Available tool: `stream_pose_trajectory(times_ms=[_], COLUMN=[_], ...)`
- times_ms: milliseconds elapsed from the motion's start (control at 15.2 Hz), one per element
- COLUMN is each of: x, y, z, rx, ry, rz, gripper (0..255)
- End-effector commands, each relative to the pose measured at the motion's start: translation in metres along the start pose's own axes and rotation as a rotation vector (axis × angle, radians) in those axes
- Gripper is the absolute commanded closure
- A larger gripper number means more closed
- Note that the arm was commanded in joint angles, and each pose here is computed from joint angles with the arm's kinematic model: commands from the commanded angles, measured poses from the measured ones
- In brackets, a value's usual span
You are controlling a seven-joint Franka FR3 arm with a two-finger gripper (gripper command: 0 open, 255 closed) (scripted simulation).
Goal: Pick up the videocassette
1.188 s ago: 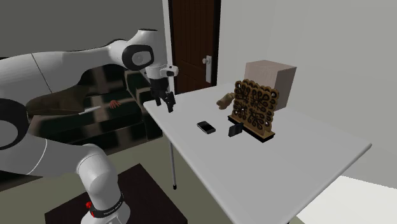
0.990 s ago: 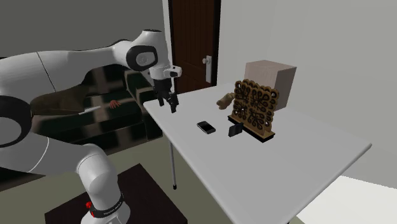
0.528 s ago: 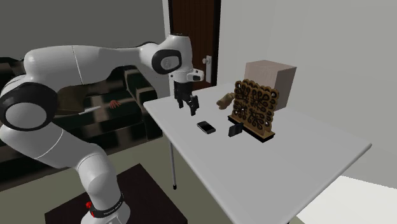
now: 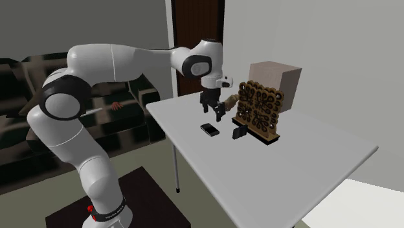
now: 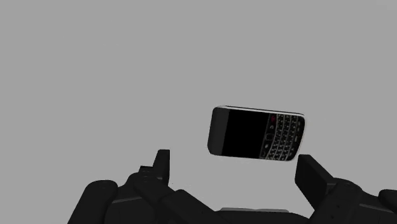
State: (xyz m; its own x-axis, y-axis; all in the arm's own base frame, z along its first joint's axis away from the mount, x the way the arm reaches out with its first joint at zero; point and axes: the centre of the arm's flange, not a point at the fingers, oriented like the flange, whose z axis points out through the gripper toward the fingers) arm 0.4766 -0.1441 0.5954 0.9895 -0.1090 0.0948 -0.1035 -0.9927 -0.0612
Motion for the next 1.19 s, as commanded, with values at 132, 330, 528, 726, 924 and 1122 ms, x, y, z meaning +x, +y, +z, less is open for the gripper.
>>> stream_pose_trajectory(times_ms=[132, 330, 528, 726, 924, 1122], x=[0.036, 0.063, 0.076, 0.074, 0.073, 0.072], y=[0.038, 0.067, 0.083, 0.084, 0.085, 0.085], z=[0.013, 0.022, 0.032, 0.048, 0.063, 0.067], rx=[0.007, 0.012, 0.015, 0.015, 0.015, 0.015], ry=[-0.002, -0.004, -0.005, -0.005, -0.005, -0.005], rz=[0.041, 0.072, 0.088, 0.088, 0.088, 0.088], gripper=[0, 0, 0, 0, 0, 255])
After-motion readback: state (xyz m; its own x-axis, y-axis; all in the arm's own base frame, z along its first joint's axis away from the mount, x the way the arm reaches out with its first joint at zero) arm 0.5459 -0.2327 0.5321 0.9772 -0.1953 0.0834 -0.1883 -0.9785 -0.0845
